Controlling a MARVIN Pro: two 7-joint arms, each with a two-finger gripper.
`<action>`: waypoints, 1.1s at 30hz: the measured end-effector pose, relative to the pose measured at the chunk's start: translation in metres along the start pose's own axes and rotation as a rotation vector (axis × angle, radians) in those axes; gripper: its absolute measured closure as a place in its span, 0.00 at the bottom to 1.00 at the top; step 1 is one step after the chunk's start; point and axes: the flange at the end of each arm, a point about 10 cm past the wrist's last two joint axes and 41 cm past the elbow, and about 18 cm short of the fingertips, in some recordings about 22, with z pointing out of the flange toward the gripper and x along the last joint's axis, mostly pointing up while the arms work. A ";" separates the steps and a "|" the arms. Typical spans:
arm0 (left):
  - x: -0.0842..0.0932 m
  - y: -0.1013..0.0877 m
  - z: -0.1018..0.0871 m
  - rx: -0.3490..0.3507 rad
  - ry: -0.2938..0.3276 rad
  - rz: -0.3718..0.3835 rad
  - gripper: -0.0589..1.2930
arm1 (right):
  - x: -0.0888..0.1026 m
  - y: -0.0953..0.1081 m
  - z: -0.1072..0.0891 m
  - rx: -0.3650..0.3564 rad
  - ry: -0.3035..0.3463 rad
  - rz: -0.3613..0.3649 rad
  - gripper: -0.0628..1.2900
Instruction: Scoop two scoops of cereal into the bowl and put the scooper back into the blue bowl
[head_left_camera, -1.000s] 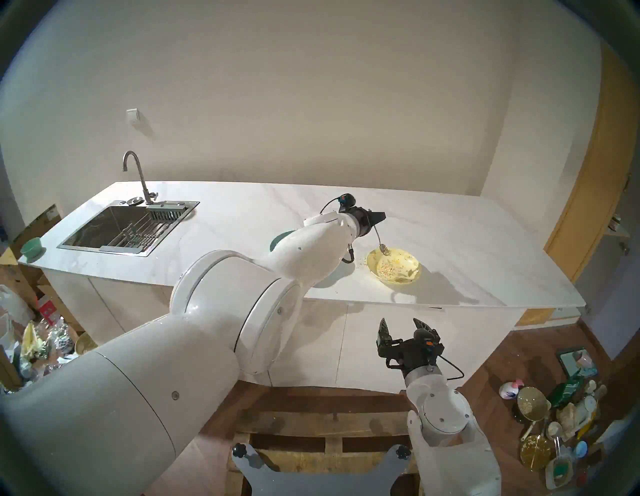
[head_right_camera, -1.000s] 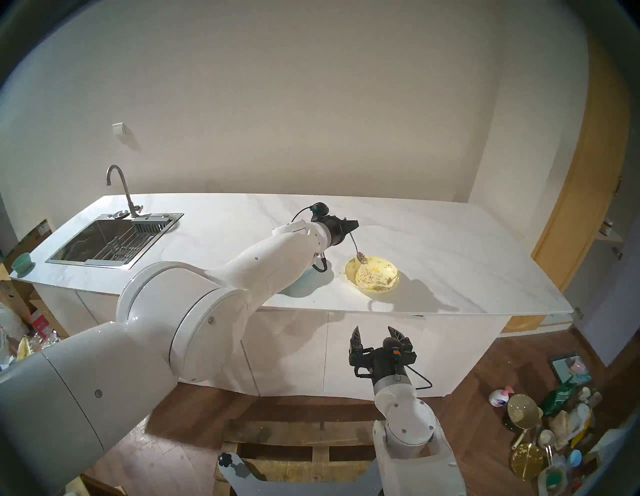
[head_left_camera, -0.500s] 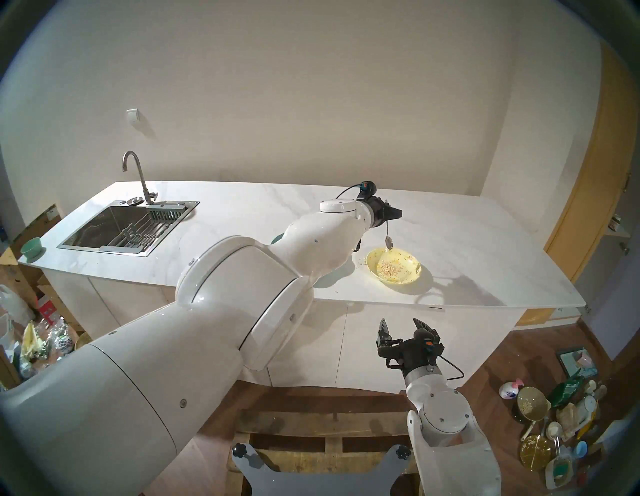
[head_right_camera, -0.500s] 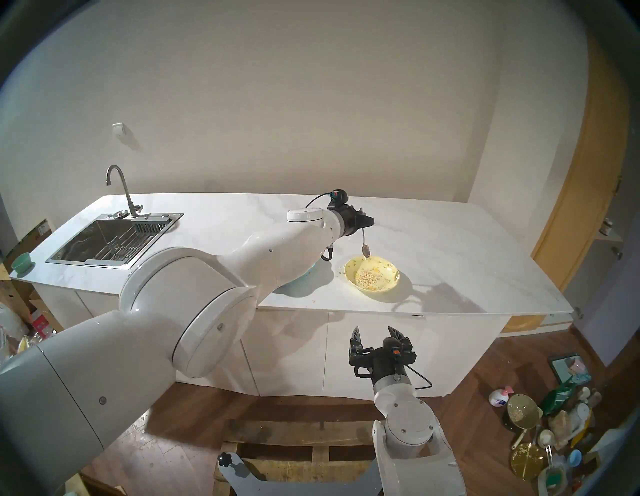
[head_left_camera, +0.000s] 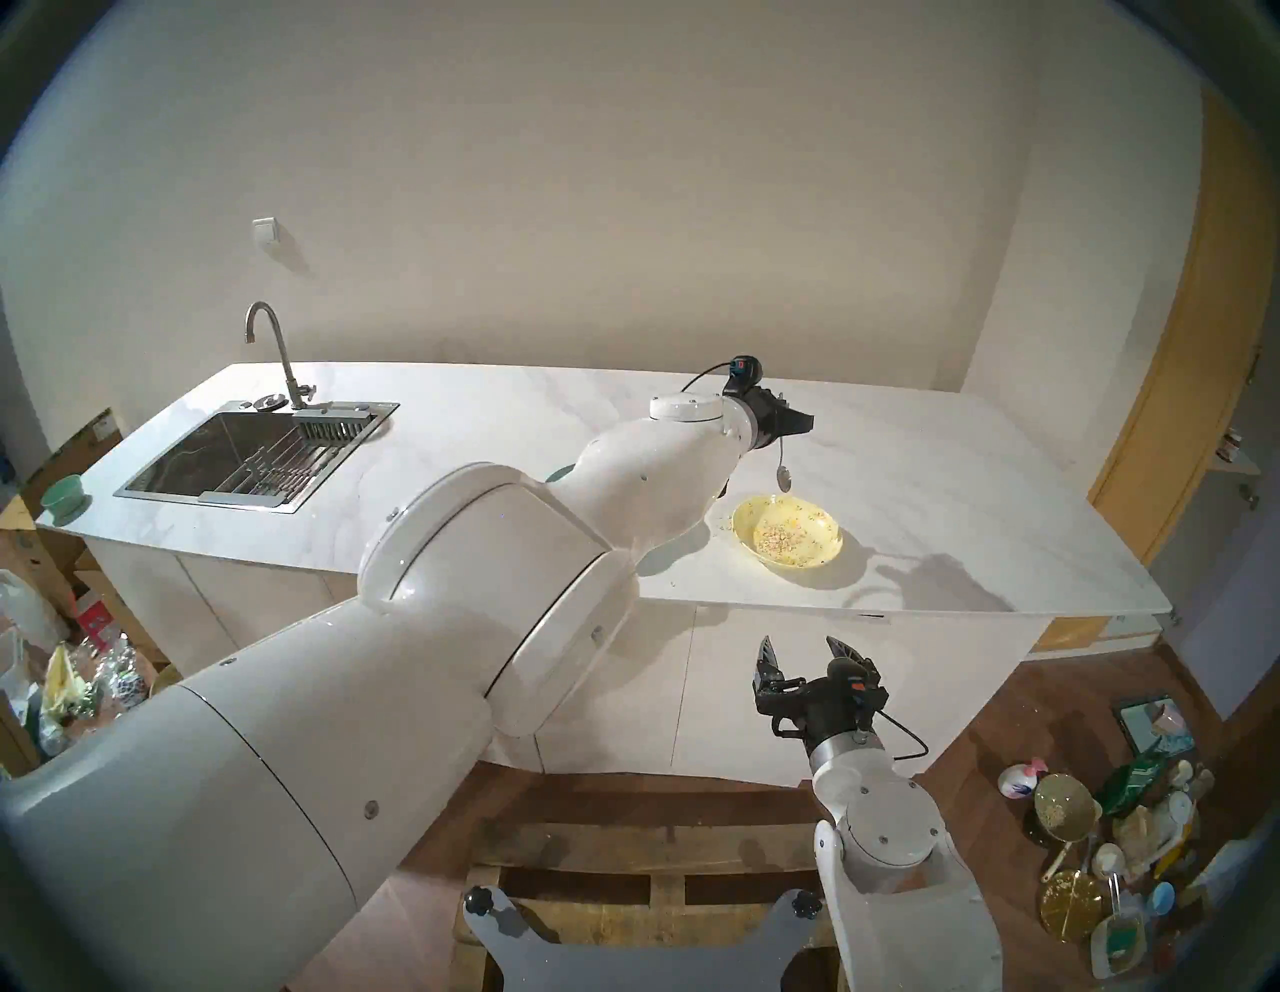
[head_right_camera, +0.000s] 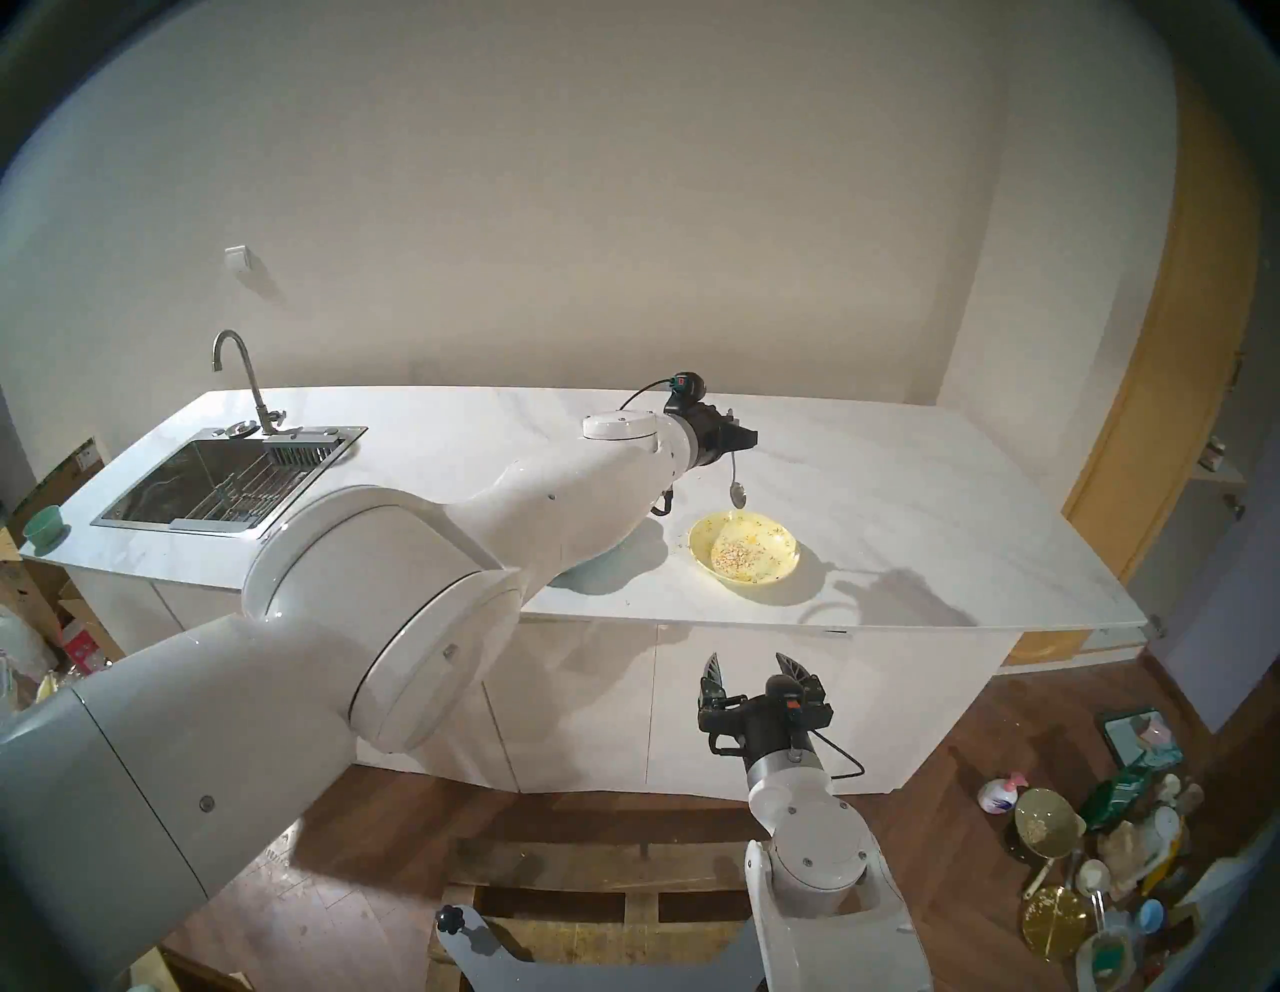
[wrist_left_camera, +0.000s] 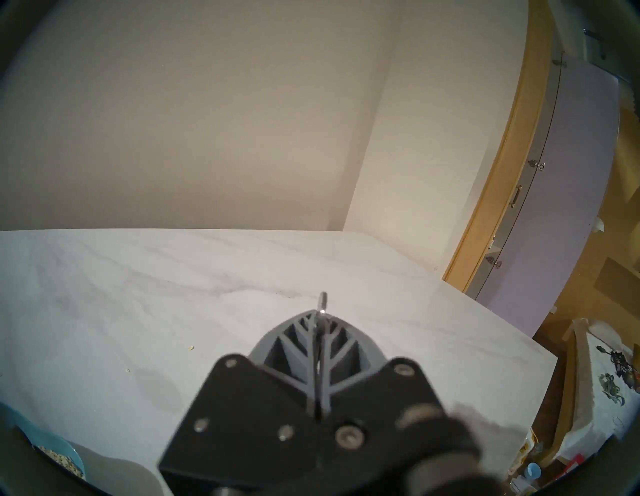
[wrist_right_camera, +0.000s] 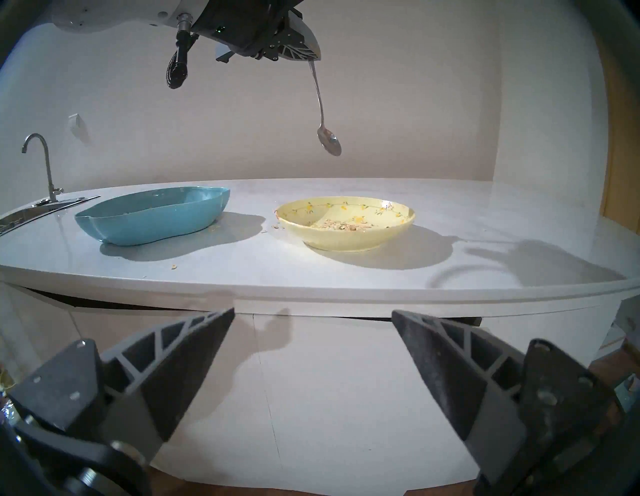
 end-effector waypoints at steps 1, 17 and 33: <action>0.000 -0.002 -0.001 0.007 0.008 -0.034 0.97 | 0.000 0.000 0.000 0.000 0.000 0.000 0.04; -0.033 -0.052 -0.017 0.079 0.051 -0.300 0.97 | 0.000 0.000 0.000 0.000 0.001 0.000 0.04; -0.065 -0.099 -0.038 0.159 0.129 -0.601 0.97 | 0.000 0.000 0.000 0.000 0.001 0.000 0.04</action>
